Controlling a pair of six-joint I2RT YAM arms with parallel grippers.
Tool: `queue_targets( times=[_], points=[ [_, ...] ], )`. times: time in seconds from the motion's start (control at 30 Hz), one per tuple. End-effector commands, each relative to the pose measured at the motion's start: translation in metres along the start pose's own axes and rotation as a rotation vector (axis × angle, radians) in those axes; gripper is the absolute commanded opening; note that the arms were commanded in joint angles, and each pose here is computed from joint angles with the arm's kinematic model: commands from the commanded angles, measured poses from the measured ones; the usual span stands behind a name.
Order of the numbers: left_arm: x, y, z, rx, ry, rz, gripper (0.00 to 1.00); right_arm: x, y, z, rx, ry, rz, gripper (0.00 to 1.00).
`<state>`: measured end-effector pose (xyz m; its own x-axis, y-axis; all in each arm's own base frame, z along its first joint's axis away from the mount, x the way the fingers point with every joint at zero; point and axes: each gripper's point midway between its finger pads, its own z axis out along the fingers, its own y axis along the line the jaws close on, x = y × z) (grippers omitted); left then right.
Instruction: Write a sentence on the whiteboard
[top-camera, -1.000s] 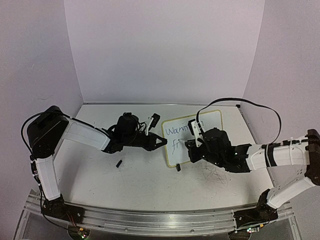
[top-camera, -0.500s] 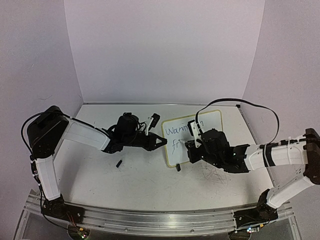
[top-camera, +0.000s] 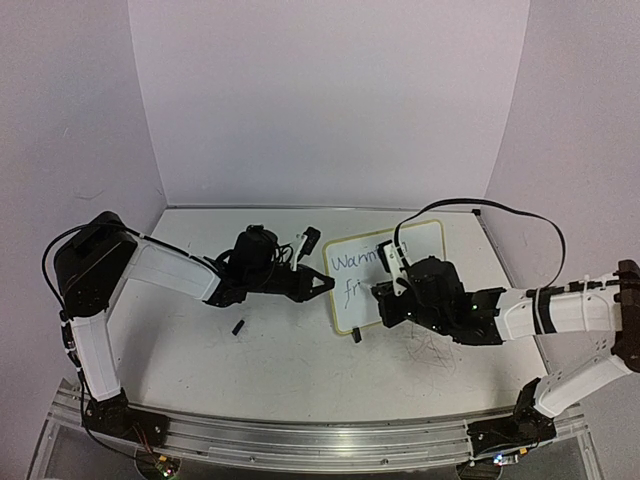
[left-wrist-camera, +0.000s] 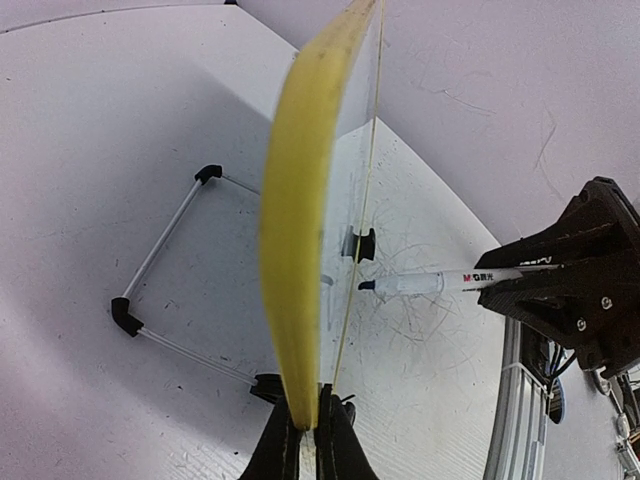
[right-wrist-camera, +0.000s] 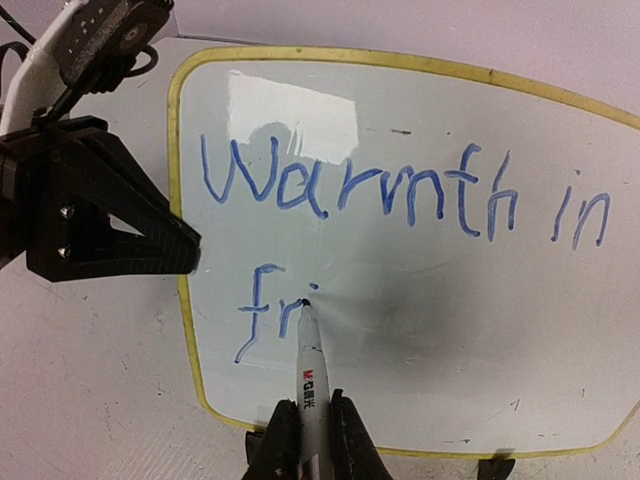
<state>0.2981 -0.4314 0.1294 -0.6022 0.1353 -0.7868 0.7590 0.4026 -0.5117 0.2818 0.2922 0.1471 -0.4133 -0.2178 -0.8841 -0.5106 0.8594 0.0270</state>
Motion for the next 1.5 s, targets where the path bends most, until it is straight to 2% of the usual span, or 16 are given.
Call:
queue_targets(
  times=[0.0,0.6,1.2,1.47],
  points=[
    [0.035,0.004,-0.001,-0.038,0.115,-0.017,0.0,-0.011,-0.001,0.002,0.016,-0.03,0.01,0.0],
    [0.036,0.005,-0.001,-0.039,0.119,-0.016,0.0,-0.01,-0.006,0.009,0.054,-0.035,0.012,0.0],
    [0.035,0.004,0.0,-0.04,0.118,-0.013,0.0,0.025,-0.009,0.001,0.028,0.048,0.03,0.0],
    [0.036,0.005,-0.001,-0.042,0.119,-0.015,0.0,-0.004,-0.006,-0.011,0.008,-0.028,0.05,0.0]
  ],
)
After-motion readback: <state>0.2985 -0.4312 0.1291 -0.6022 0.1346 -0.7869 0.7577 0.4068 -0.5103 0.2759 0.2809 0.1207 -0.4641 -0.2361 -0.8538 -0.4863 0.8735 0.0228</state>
